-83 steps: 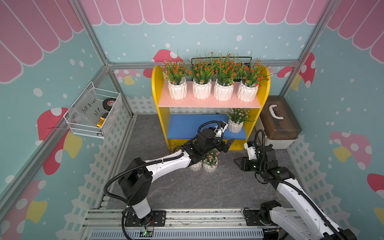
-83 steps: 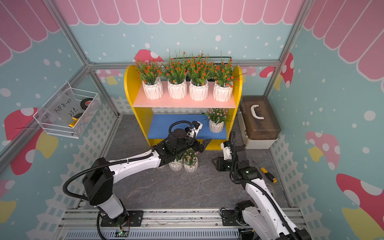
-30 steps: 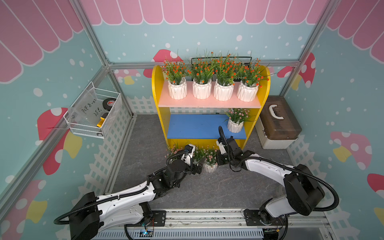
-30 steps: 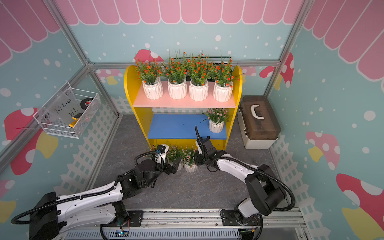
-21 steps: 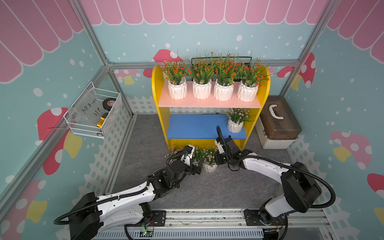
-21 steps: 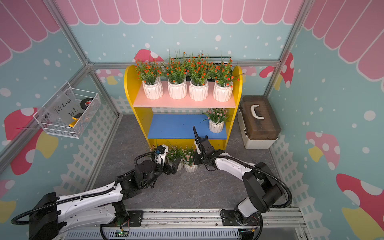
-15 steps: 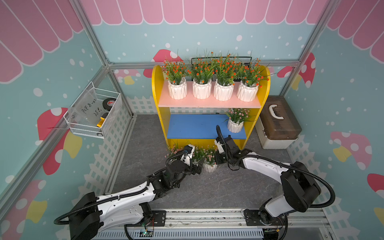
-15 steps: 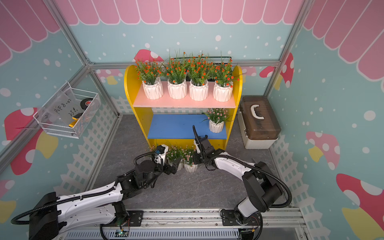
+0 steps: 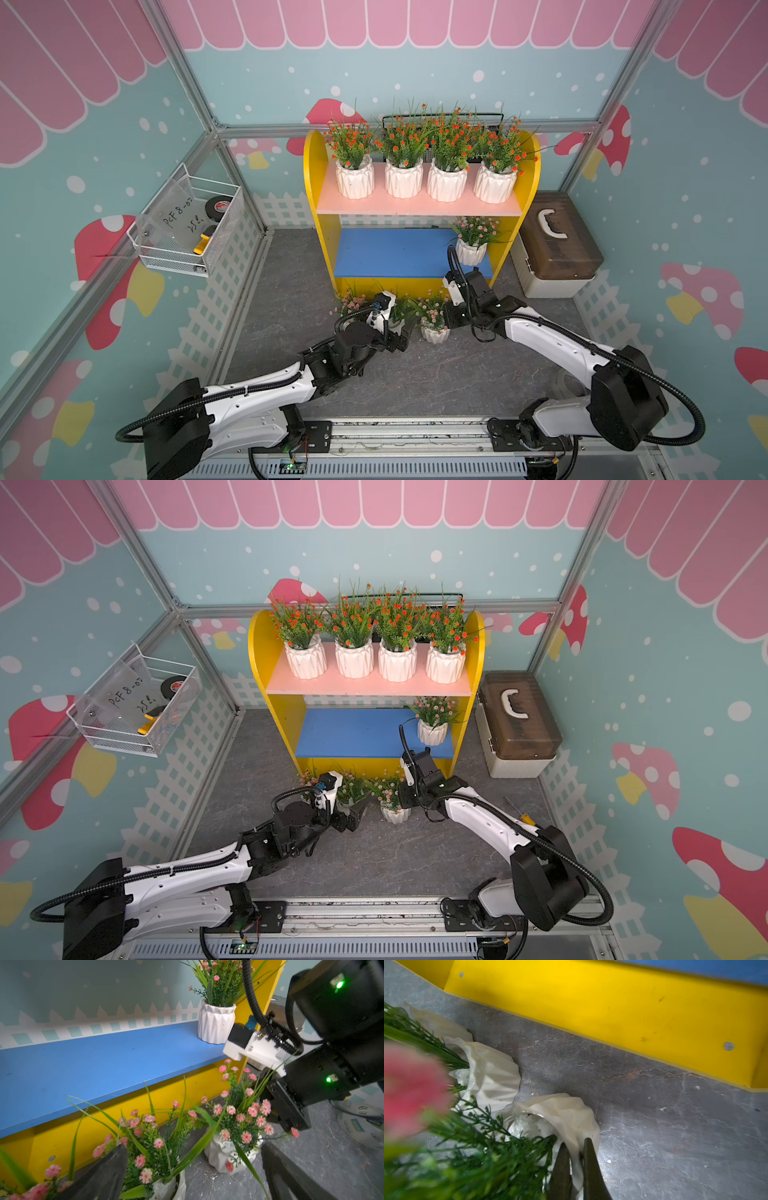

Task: Place the baby's breath potted plants on the rack by color
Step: Pick up the baby's breath potted plant from the center of the board.

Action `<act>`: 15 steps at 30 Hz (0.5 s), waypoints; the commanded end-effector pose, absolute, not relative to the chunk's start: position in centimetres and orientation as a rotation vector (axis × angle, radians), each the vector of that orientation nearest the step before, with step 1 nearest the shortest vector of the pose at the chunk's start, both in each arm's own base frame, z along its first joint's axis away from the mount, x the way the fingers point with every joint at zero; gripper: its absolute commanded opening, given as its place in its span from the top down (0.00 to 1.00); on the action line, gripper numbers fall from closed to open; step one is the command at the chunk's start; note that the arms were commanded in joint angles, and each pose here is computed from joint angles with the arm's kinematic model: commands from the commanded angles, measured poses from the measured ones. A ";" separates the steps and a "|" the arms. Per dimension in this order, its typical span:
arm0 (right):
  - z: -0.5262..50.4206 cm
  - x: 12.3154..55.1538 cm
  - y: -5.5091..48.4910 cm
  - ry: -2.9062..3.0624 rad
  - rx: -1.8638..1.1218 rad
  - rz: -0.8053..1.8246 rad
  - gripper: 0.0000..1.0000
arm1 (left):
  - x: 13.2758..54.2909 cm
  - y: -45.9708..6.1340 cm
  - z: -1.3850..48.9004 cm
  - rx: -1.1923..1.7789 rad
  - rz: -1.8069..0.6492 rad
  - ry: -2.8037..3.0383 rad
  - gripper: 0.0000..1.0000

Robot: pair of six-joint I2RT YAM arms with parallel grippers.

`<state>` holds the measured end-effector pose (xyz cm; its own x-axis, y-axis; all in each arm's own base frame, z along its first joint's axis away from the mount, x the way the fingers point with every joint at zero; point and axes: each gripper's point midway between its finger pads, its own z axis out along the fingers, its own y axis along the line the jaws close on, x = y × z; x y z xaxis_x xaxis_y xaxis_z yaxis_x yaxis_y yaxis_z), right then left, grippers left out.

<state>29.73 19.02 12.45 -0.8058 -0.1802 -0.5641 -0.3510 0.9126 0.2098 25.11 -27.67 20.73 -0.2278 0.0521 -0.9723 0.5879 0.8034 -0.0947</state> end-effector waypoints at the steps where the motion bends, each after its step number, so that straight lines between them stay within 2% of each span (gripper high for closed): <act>1: 15.6 29.7 18.7 2.450 -0.399 0.471 1.00 | 24.5 -28.9 20.4 0.560 -0.572 1.716 0.02; 10: 20.9 28.7 16.9 2.381 -0.400 0.568 1.00 | 23.7 -32.4 18.2 0.688 -0.586 1.672 0.02; 15: 22.2 28.2 17.4 2.368 -0.427 0.623 1.00 | 23.4 -35.9 17.7 0.753 -0.616 1.636 0.02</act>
